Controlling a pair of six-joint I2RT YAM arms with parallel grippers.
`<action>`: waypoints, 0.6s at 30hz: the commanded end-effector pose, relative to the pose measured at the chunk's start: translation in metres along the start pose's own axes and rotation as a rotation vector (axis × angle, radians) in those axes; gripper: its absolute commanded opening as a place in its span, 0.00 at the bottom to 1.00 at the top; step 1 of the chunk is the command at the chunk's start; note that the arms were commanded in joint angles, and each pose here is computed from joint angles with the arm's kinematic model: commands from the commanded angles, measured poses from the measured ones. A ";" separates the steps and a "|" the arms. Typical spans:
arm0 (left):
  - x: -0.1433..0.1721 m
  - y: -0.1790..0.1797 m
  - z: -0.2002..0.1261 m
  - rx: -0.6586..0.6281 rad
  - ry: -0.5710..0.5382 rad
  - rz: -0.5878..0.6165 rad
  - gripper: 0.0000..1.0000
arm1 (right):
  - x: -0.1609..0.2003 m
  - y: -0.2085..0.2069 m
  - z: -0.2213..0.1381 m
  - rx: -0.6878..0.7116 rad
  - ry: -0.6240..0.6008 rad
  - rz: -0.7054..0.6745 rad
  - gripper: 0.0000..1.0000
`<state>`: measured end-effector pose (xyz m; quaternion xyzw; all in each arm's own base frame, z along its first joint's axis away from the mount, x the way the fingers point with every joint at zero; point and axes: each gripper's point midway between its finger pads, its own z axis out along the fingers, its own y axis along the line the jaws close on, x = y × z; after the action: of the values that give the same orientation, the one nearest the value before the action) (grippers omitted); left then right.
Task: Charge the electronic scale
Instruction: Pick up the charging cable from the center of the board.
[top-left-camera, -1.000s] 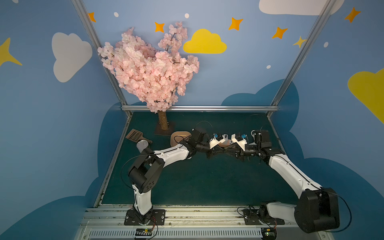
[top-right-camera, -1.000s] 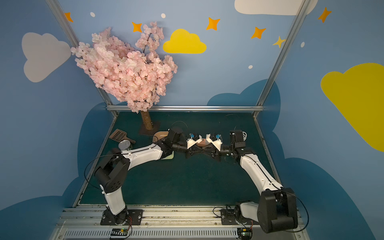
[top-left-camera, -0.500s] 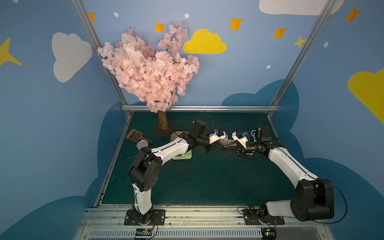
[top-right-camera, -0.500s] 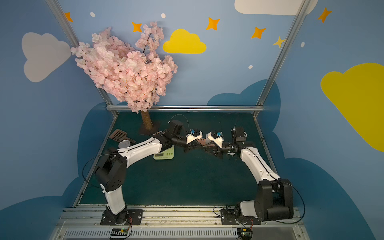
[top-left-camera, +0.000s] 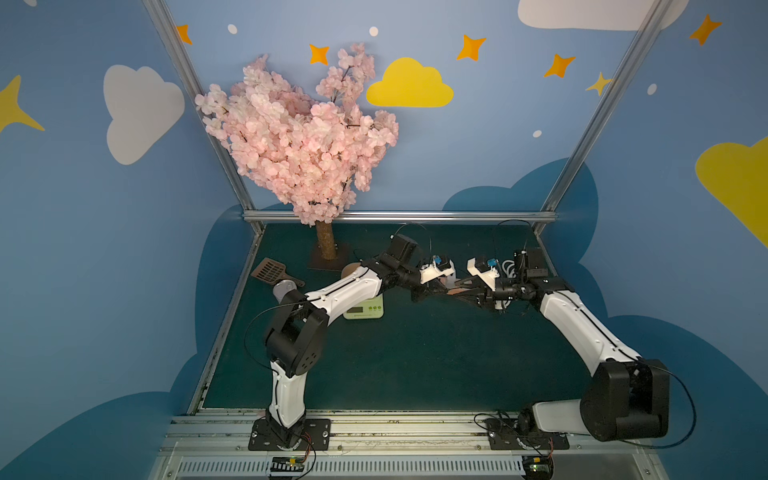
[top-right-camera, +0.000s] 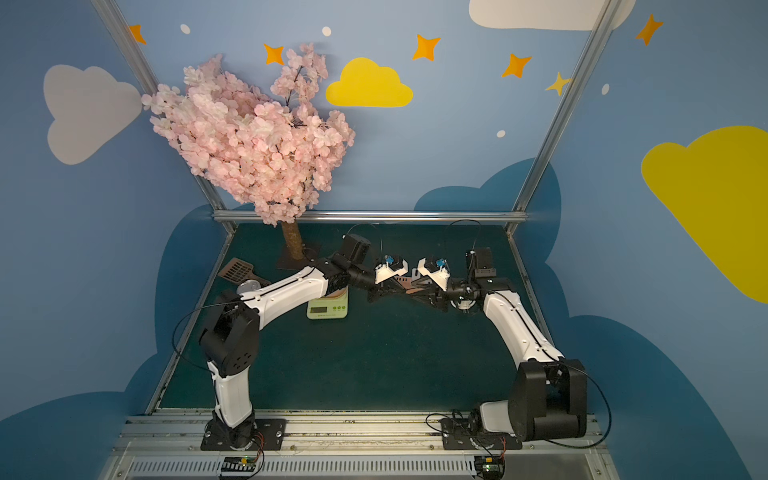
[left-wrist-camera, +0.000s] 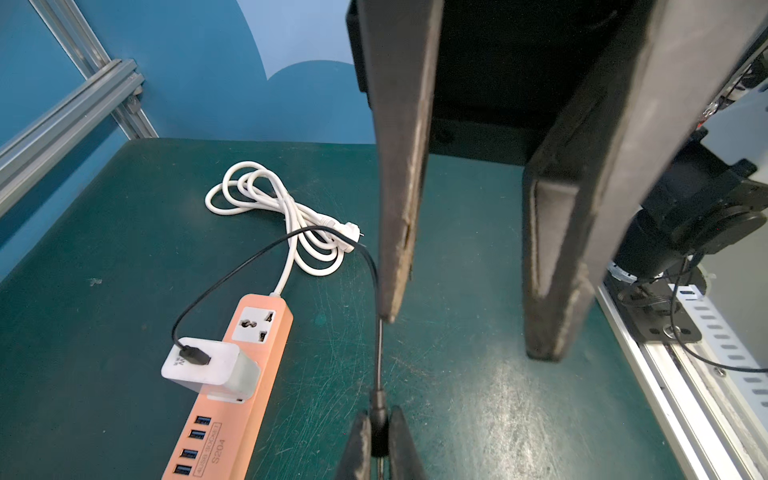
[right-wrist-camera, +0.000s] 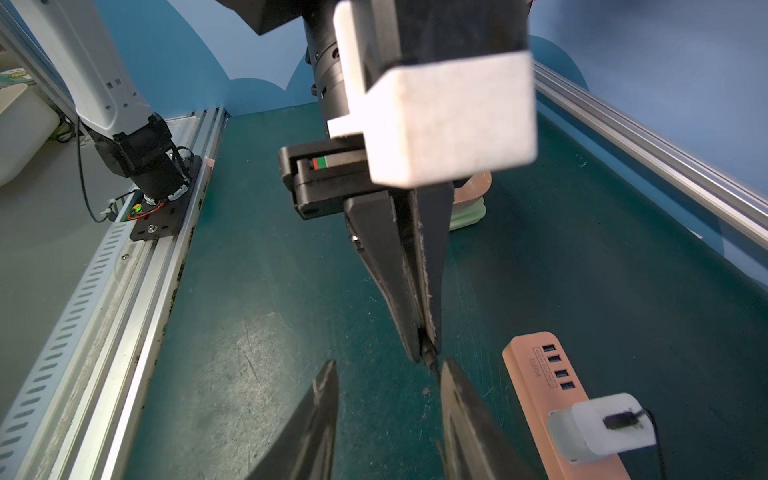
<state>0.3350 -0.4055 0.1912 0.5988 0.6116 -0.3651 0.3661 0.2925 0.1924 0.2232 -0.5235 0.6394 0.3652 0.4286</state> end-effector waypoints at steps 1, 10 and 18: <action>-0.007 -0.003 -0.004 0.026 -0.004 0.013 0.11 | 0.000 -0.008 -0.001 0.006 0.014 -0.010 0.43; -0.014 -0.011 -0.007 0.064 -0.001 0.031 0.12 | 0.005 -0.011 0.005 -0.025 -0.006 0.010 0.53; -0.017 -0.015 -0.009 0.072 -0.006 0.039 0.12 | 0.004 -0.010 0.006 -0.052 -0.019 0.016 0.53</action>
<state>0.3264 -0.4046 0.2001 0.6146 0.5991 -0.3727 0.3527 0.3016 0.1936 0.2083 -0.5242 0.6394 0.3802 0.4145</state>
